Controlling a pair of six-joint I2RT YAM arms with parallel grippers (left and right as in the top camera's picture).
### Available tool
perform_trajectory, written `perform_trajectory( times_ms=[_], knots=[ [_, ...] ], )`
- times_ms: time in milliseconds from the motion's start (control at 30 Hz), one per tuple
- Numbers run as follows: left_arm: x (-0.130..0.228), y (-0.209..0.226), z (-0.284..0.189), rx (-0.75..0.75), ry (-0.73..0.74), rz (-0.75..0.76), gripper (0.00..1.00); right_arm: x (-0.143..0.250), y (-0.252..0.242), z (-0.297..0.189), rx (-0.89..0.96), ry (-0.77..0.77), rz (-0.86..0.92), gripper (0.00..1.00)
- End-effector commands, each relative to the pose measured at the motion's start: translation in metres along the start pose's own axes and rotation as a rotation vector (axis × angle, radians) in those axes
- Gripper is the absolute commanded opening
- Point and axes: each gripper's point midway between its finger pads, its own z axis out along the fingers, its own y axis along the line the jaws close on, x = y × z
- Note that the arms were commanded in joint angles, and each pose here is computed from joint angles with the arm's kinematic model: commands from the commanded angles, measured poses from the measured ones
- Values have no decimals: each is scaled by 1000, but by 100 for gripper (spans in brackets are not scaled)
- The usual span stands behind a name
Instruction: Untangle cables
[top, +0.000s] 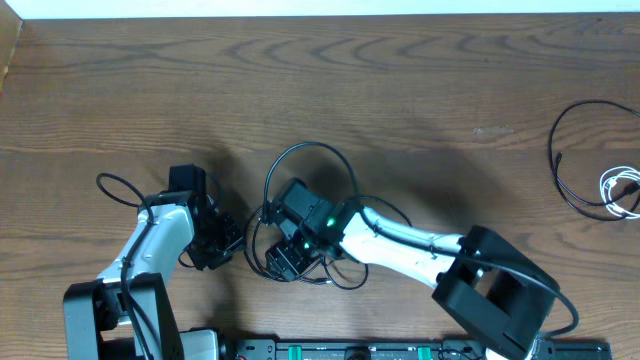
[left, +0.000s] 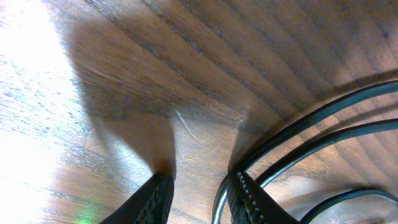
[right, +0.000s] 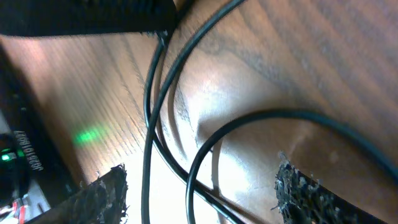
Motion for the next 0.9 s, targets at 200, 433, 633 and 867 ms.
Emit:
perform_trajectory(
  times_ms=[200,433,633,867],
  knots=[
    [8,-1,4,10,36,-7,36,6,13,7,94,-19,-29,81],
    [14,-5,5,40,64,-10,36,4,6,7,142,-42,13,62],
    [19,-8,5,65,85,-13,36,3,-1,11,172,-51,47,57],
    [19,-8,5,65,87,-14,36,0,3,14,143,-62,90,60]
  ],
)
